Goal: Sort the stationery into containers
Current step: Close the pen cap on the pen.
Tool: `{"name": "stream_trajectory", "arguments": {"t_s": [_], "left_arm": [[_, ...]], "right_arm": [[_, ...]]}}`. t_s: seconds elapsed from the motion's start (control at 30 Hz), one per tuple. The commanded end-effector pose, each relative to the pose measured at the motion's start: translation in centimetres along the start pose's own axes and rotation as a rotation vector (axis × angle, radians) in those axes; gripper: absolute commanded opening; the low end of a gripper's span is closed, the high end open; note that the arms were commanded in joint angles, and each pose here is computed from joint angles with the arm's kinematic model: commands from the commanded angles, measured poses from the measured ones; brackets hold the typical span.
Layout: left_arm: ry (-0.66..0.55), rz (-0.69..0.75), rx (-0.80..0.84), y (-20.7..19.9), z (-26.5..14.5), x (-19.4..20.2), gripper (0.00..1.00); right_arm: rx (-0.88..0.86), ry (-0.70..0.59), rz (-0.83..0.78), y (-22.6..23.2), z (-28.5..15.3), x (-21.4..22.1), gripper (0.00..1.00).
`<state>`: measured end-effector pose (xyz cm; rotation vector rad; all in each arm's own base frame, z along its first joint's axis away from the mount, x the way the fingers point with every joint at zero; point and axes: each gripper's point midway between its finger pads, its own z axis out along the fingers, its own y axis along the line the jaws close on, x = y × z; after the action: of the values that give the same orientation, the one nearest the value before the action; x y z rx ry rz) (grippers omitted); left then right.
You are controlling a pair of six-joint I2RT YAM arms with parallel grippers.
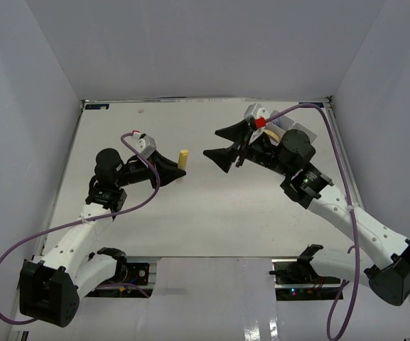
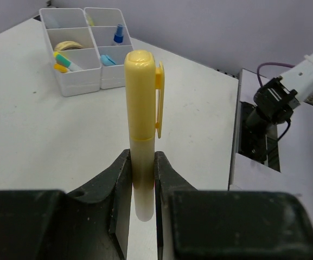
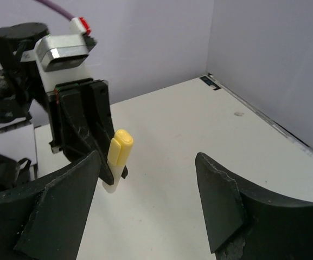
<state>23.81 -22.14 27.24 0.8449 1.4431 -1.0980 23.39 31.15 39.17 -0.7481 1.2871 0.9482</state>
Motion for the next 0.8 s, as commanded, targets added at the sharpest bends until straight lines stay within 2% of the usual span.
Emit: {"name": "stream_trajectory", "arguments": {"t_s": [0.0, 0.17, 0.77], "left_arm": [[-0.021, 0.037, 0.166, -2.9, 0.0, -1.7, 0.0], [-0.026, 0.023, 0.164, -2.9, 0.1, -1.7, 0.0], [-0.029, -0.007, 0.125, -2.0, 0.3, -1.4, 0.0]], "right_arm": [[-0.287, 0.021, -0.083, 3.5, 0.3, 0.4, 0.77], [-0.426, 0.064, -0.055, 4.6, 2.3, 1.8, 0.77], [-0.554, 0.03, -0.022, 6.2, 6.2, 0.8, 0.72]]}}
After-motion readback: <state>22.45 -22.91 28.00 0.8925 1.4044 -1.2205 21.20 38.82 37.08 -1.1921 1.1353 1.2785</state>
